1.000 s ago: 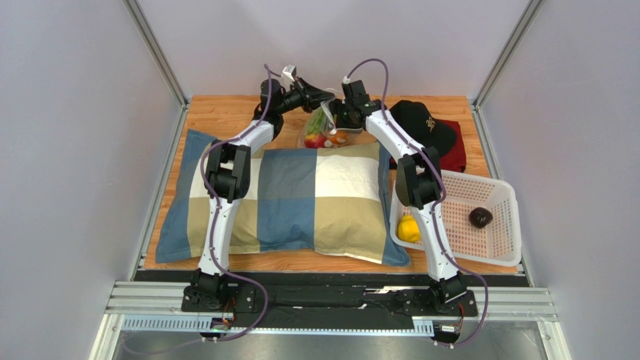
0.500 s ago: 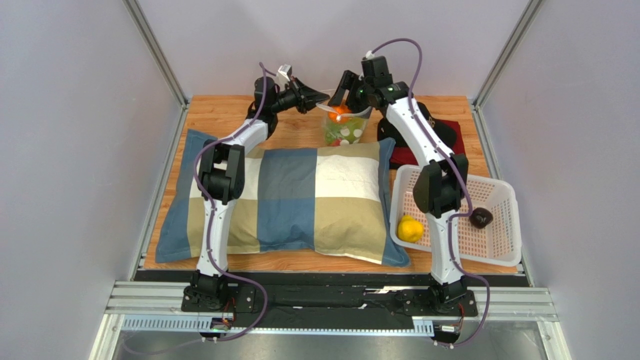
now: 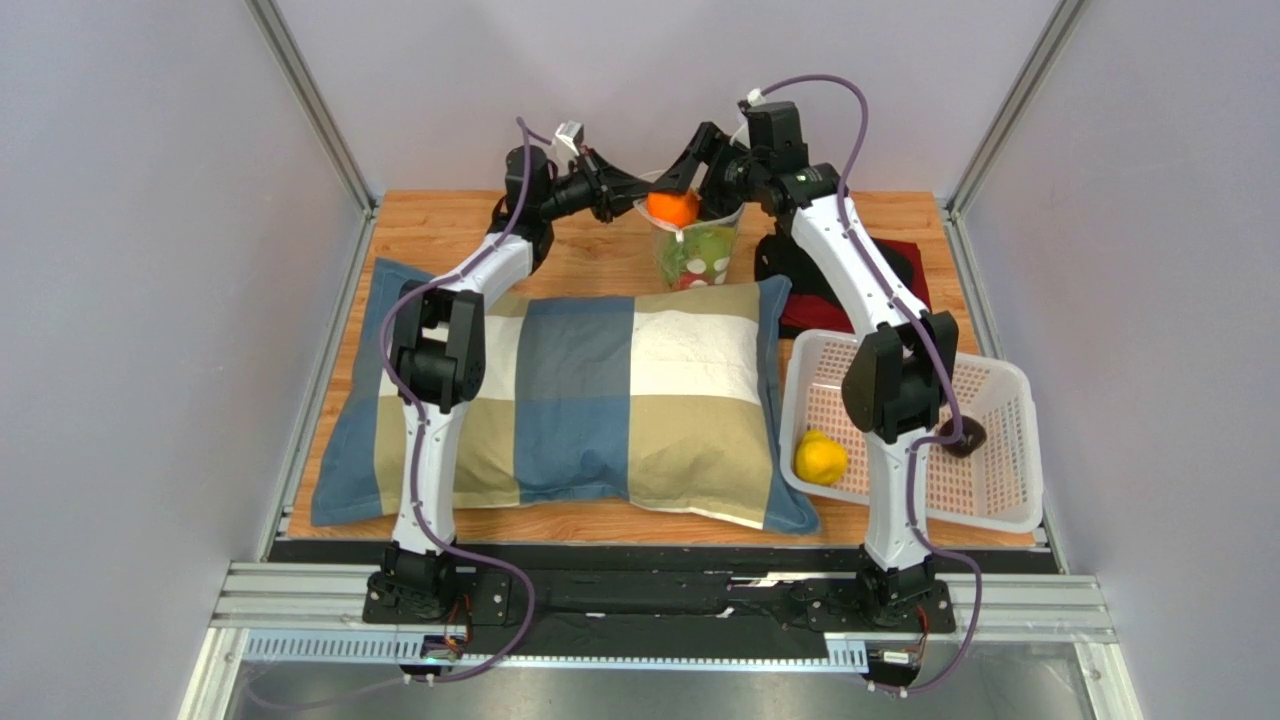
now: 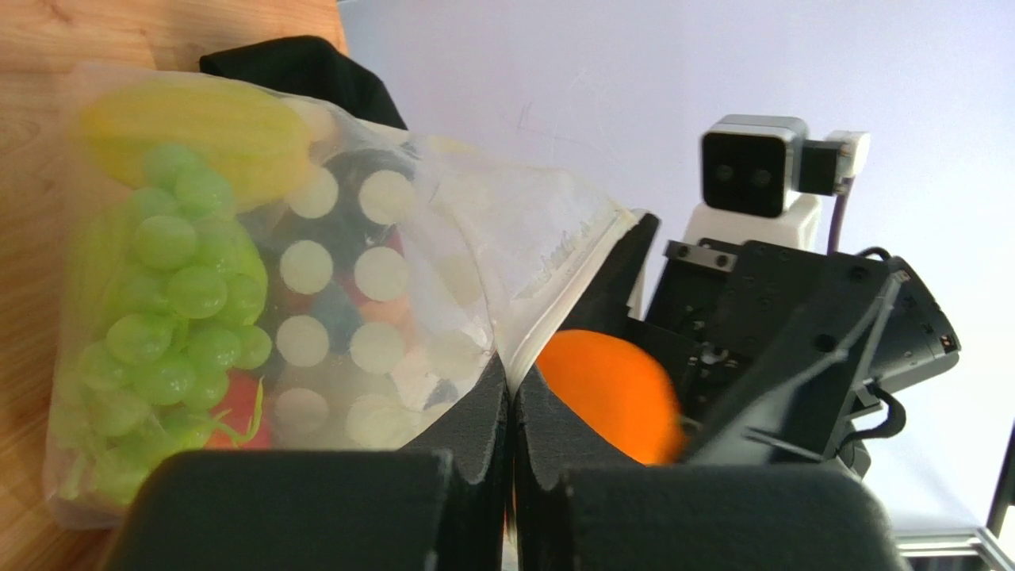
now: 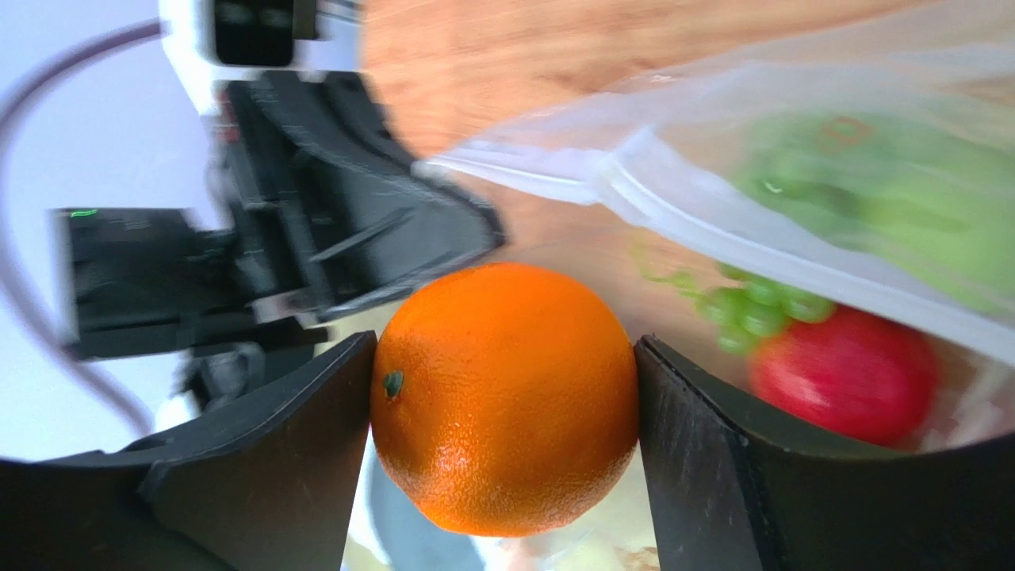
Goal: Open the zip-top bag and remove the fake food
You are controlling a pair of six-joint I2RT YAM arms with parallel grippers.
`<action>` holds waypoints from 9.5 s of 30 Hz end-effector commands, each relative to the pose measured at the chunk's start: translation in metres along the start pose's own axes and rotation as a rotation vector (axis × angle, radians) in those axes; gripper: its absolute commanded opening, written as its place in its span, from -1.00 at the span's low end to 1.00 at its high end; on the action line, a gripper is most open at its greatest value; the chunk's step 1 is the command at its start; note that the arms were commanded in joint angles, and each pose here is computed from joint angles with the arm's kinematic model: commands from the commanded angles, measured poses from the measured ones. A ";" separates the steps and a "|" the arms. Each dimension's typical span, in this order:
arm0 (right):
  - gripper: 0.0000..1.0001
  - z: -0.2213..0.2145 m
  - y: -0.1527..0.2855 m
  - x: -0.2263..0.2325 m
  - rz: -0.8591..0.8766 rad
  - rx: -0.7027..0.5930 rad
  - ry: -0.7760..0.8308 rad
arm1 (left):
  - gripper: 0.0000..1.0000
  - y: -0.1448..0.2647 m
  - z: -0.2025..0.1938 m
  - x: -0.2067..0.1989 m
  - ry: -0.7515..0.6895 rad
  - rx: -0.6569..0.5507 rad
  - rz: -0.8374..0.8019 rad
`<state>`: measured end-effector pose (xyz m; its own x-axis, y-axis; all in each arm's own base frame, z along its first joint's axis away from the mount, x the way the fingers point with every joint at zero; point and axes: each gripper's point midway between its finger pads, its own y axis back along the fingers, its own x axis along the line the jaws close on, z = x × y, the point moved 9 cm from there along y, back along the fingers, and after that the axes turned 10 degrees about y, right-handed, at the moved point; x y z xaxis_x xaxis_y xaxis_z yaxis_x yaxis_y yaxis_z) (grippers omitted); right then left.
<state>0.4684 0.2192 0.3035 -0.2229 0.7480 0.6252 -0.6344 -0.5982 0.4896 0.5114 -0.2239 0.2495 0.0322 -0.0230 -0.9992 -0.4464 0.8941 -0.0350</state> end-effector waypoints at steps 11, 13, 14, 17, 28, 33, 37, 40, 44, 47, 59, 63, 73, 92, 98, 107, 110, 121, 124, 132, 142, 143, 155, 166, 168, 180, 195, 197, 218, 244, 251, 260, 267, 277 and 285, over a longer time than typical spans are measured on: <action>-0.88 0.063 0.089 0.096 0.438 -0.262 0.023 | -1.00 0.012 0.009 -0.070 -0.138 -0.051 -0.054; -0.88 0.057 0.096 0.080 0.305 -0.213 0.004 | -1.00 0.014 0.013 -0.073 -0.140 -0.062 -0.049; -0.88 0.058 0.106 0.076 0.228 -0.232 0.002 | -1.00 0.015 0.014 -0.074 -0.154 -0.065 -0.047; -0.89 0.039 0.123 0.035 -0.020 -0.166 0.023 | -1.00 0.018 0.019 -0.073 -0.173 -0.062 -0.019; -0.85 -0.093 0.228 -0.070 -0.694 0.044 0.071 | -1.00 0.016 0.027 -0.051 -0.143 -0.056 0.008; -0.71 -0.144 0.241 -0.105 -0.834 0.158 0.006 | -1.00 0.014 0.030 -0.046 -0.123 -0.053 0.006; -0.39 -0.164 0.228 -0.135 -0.861 0.209 -0.030 | -1.00 0.015 0.029 -0.049 -0.119 -0.052 -0.005; 0.05 -0.168 0.213 -0.155 -0.861 0.218 -0.043 | -1.00 0.015 0.029 -0.053 -0.102 -0.050 -0.035; 0.73 -0.166 0.197 -0.171 -0.896 0.288 -0.031 | -1.00 0.015 0.028 -0.052 -0.096 -0.048 -0.043; 1.00 -0.159 0.196 -0.169 -0.907 0.300 -0.027 | -1.00 0.017 0.025 -0.053 -0.103 -0.044 -0.034; 0.70 -0.067 0.177 -0.041 -0.524 -0.021 0.195 | -1.00 0.016 0.019 -0.052 -0.140 -0.031 -0.032; 0.53 -0.041 0.133 0.016 -0.279 -0.116 0.273 | -1.00 0.011 0.016 -0.047 -0.142 -0.023 -0.027; -0.05 0.003 0.017 0.036 -0.111 -0.159 0.329 | -1.00 0.005 0.003 -0.039 -0.168 0.016 0.023; -0.42 -0.032 -0.095 -0.023 -0.015 -0.026 0.229 | -1.00 -0.005 -0.001 -0.036 -0.137 0.007 0.014; -0.11 -0.046 -0.127 -0.037 0.022 -0.004 0.207 | -1.00 -0.001 0.009 -0.023 -0.127 -0.011 0.037; 0.54 -0.060 -0.161 -0.054 0.068 -0.015 0.175 | -1.00 0.000 0.017 -0.006 -0.102 -0.025 0.043; 0.10 -0.062 -0.169 -0.054 0.123 -0.020 0.129 | -1.00 0.002 0.015 -0.005 -0.098 -0.024 0.052; -0.84 -0.049 -0.149 -0.041 0.190 -0.049 0.093 | -1.00 0.011 0.018 -0.013 -0.109 -0.040 0.048; -0.88 -0.040 -0.135 -0.038 0.175 -0.058 0.090 | -1.00 0.014 0.021 -0.014 -0.105 -0.049 0.047; -1.00 -0.016 -0.081 -0.009 0.118 -0.069 0.127 | -1.00 0.032 0.032 -0.013 -0.103 -0.079 0.059; -1.00 -0.004 -0.003 0.029 0.076 -0.032 0.152 | -1.00 0.043 0.038 -0.017 -0.097 -0.095 0.057; -1.00 -0.005 -0.001 0.034 0.082 -0.032 0.159 | -1.00 0.042 0.039 -0.017 -0.094 -0.095 0.057; -1.00 0.048 0.048 0.090 0.201 -0.306 0.208 | -1.00 0.027 0.014 -0.018 -0.079 -0.027 0.058; -1.00 0.075 0.071 0.114 0.264 -0.453 0.183 | -1.00 0.032 0.010 -0.046 -0.152 -0.040 0.066; -1.00 0.071 0.094 0.112 0.192 -0.460 0.216 | -1.00 0.038 0.015 -0.053 -0.164 -0.065 0.069; -1.00 -0.049 0.218 0.007 -0.516 -0.204 0.230 | -1.00 0.044 0.024 -0.071 -0.244 -0.091 0.061; -0.13 -0.173 0.246 -0.090 -0.883 0.140 0.169 | -1.00 0.036 0.022 -0.045 -0.192 -0.062 0.077; 0.39 -0.168 0.243 -0.088 -0.878 0.154 0.180 | -1.00 0.035 0.023 -0.045 -0.192 -0.064 0.073; 0.25 -0.028 0.052 0.059 -0.167 -0.124 0.337 | -1.00 0.022 0.005 -0.026 -0.220 -0.027 0.073; -0.46 -0.026 -0.093 -0.024 -0.187 -0.097 0.374 | -1.00 -0.002 0.001 -0.024 -0.180 -0.022 0.024; -0.10 -0.042 -0.115 -0.040 -0.149 -0.042 0.381 | -1.00 -0.010 -0.001 -0.022 -0.170 -0.015 0.019; 0.50 -0.067 -0.139 -0.056 -0.069 0.040 0.329 | -1.00 -0.011 -0.001 -0.011 -0.150 -0.009 0.037; 0.70 -0.085 -0.162 -0.074 -0.081 0.074 0.254 | -1.00 -0.010 -0.005 -0.004 -0.137 -0.002 0.045; 0.30 -0.082 -0.178 -0.072 0.022 0.016 0.167 | -1.00 -0.004 -0.011 0.003 -0.133 0.005 0.061; -0.71 -0.035 -0.115 -0.027 0.028 -0.077 0.195 | -1.00 0.005 0.001 -0.002 -0.126 -0.033 0.061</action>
<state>0.5308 0.2899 0.1355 -0.3407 0.7824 0.5213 -0.6200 -0.6038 0.5010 0.5125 -0.2268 0.2196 0.0340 0.1140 -0.9929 -0.4710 0.8781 0.0847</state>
